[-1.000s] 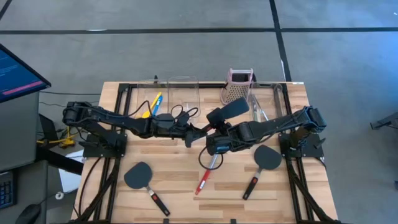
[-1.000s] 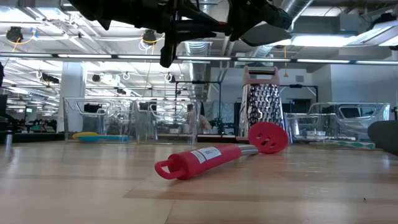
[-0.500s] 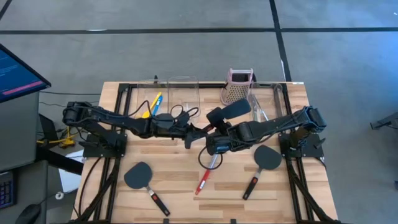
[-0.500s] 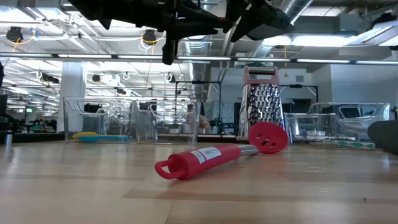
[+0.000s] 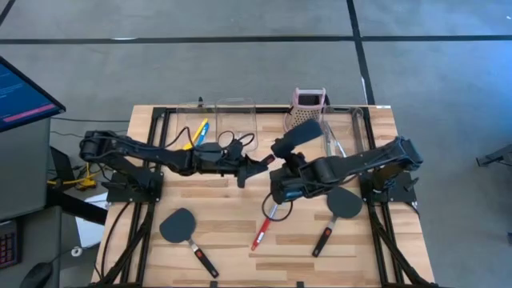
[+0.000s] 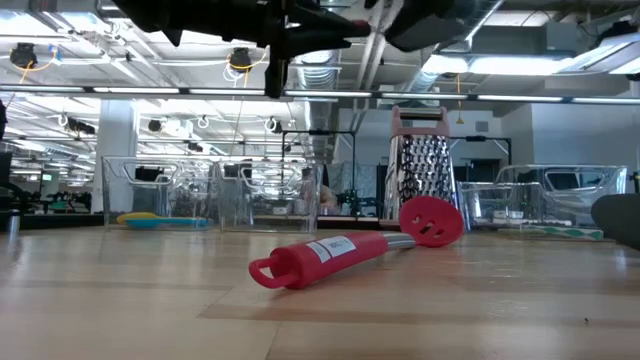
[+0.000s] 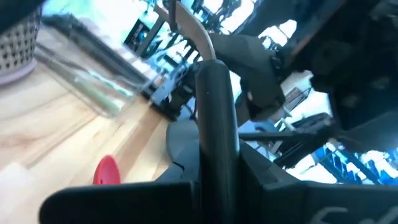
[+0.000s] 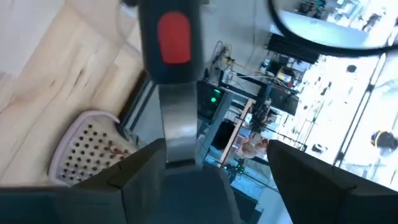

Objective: Pick & Place Kitchen Items
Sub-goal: Put the black spatula into the middle transparent bin

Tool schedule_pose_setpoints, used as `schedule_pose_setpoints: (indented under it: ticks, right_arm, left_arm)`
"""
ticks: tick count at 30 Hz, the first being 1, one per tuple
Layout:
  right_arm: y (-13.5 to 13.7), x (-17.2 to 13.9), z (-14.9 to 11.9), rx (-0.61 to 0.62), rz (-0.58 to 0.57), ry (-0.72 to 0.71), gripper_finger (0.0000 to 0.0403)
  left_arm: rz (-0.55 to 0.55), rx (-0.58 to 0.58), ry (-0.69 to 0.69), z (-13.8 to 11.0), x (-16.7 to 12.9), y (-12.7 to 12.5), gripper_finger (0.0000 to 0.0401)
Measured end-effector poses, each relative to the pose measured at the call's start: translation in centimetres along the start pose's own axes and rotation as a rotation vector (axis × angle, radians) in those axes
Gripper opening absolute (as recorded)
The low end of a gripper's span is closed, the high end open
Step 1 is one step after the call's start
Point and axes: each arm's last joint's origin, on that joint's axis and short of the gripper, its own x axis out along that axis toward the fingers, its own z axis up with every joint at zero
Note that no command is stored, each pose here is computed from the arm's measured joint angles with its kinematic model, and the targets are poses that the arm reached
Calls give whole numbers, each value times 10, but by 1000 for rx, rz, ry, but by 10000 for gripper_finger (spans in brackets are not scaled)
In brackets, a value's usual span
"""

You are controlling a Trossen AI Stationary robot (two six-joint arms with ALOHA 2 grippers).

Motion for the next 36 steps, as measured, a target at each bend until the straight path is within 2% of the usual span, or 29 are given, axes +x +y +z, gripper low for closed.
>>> schedule_pose_setpoints:
  ticks: [3, 5, 8, 12, 16, 21, 23, 29, 36]
  right_arm:
    - [-16, -15, -11, 128, -37, -19, 260]
    - [-27, -25, -21, 262, -50, -42, 244]
    - [-37, -37, -33, 478, -30, -93, 206]
    - [-44, -54, -56, 706, 29, -172, 138]
    - [-48, -69, -76, 880, 101, -238, 73]
    - [-53, -86, -105, 1103, 278, -349, 12]
    - [-53, -92, -115, 1171, 334, -386, 4]
    - [-37, -102, -131, 1317, 374, -432, 8]
    - [-1, -93, -117, 1496, 321, -576, 4]
  left_arm:
    - [45, 14, 7, 1, 0, 8, 24]
    - [75, 13, -1, 4, -2, 14, 24]
    - [53, 9, -67, 17, -5, 13, 24]
    - [88, 26, -70, 18, -7, 19, 24]
    - [63, 50, -112, 28, -12, 15, 24]
    - [40, 96, -144, 35, -20, 9, 24]
    - [13, 132, -184, 41, -24, 3, 24]
    - [-18, 228, -256, 57, -42, -10, 24]
    - [-63, 255, -295, 63, -53, -21, 24]
